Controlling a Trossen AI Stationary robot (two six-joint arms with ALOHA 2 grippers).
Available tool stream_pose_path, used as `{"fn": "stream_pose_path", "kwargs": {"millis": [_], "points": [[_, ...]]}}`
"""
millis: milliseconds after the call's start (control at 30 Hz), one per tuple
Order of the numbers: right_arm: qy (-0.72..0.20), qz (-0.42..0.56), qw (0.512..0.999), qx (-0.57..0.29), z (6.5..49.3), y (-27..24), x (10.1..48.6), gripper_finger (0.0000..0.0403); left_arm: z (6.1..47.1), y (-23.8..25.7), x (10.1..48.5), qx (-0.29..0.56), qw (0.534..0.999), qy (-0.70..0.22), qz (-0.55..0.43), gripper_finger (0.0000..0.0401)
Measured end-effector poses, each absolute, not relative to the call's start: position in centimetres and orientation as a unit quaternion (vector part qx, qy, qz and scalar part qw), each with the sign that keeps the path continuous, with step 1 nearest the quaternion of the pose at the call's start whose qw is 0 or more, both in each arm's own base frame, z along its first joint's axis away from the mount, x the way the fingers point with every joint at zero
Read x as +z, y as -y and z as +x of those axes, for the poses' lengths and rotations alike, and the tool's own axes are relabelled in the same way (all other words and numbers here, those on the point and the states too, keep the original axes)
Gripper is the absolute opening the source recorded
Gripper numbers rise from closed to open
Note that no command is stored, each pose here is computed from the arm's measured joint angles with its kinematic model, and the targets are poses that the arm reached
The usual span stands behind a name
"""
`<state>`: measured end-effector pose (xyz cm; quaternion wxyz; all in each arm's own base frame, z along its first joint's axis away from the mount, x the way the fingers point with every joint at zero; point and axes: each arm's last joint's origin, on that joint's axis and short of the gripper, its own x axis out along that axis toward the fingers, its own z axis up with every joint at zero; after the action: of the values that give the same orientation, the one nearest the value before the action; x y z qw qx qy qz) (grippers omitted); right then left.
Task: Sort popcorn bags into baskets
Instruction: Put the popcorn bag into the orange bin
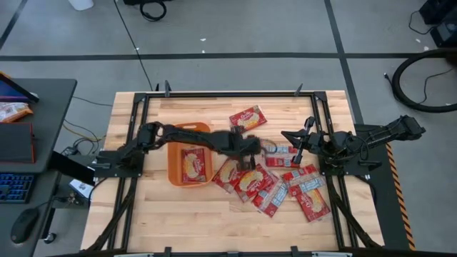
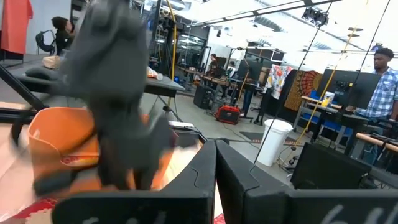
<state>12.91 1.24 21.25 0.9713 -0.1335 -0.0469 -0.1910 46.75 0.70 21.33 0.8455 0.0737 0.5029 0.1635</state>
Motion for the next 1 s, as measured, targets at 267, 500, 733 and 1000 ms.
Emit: {"fn": "stream_pose_path", "kwargs": {"millis": [267,500,733,1000], "points": [[0.034,-0.138,0.969,-0.202,12.9,-1.2,21.1,0.0016,44.7,-0.4,30.0,0.210,0.827,-0.522,-0.021,0.0007],[0.033,-0.139,0.968,-0.206,12.9,-1.2,21.0,0.0016,42.2,2.6,31.9,0.236,0.785,-0.571,-0.053,0.0007],[0.035,-0.135,0.969,-0.202,12.9,-1.2,21.1,0.0016,39.8,5.5,33.0,0.285,0.772,-0.567,-0.045,0.0007],[0.036,-0.133,0.970,-0.201,12.9,-1.2,21.1,0.0016,34.7,6.6,33.7,0.343,0.756,-0.549,-0.099,0.0007]]}}
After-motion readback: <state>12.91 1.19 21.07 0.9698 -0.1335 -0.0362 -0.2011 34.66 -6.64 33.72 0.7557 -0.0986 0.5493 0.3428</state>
